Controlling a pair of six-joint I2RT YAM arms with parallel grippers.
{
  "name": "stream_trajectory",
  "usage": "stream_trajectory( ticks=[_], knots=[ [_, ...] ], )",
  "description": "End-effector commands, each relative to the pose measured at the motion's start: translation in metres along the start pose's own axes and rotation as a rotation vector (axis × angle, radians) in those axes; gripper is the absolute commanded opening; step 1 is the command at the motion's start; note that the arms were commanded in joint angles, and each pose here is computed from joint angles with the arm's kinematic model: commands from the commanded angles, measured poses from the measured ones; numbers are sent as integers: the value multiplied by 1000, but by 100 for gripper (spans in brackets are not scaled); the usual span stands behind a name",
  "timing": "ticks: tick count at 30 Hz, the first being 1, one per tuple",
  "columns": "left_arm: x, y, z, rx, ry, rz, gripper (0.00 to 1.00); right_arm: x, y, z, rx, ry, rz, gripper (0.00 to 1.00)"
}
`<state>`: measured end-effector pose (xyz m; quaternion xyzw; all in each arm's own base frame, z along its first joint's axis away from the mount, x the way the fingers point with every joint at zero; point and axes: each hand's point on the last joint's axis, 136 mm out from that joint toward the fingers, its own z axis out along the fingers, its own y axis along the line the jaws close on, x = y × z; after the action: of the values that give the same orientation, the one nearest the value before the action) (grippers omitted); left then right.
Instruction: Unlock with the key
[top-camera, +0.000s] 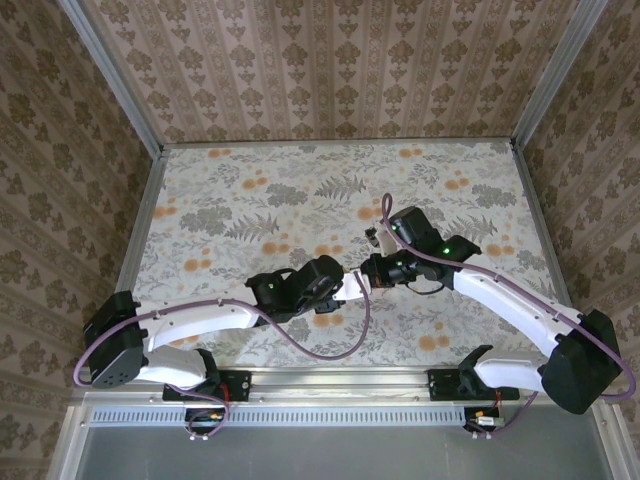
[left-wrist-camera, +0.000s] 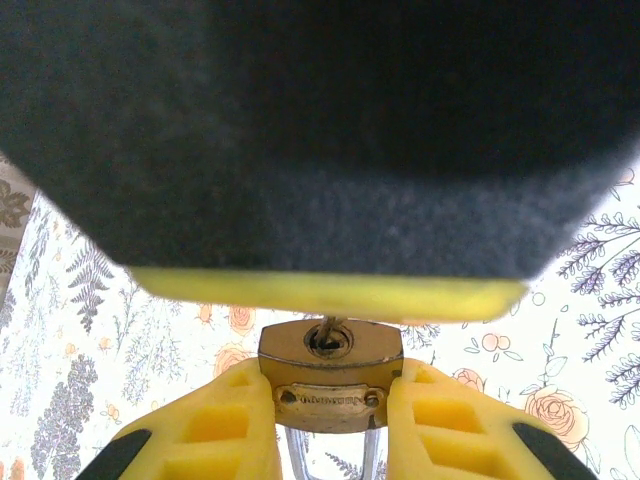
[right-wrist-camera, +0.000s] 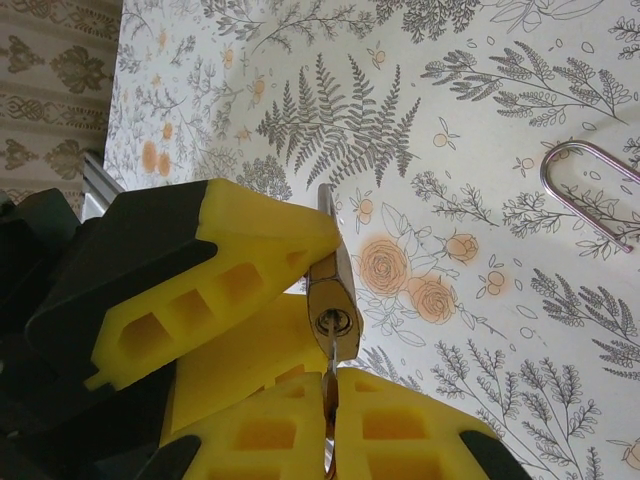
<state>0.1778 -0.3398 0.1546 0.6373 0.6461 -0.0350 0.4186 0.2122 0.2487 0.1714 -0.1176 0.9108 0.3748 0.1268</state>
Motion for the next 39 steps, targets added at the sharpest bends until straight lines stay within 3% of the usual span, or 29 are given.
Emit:
stream_trajectory(
  ticks=[1, 33, 39],
  knots=[
    [-34, 12, -2, -36, -130, -58, 20, -7, 34, -11, -128, -22, -75, 11],
    [-20, 10, 8, -25, -85, -64, 19, -18, 31, -23, -132, -71, -40, 24],
    [-17, 12, 9, -30, -77, -69, 19, -13, 18, -27, -80, -57, -34, 29]
  ],
)
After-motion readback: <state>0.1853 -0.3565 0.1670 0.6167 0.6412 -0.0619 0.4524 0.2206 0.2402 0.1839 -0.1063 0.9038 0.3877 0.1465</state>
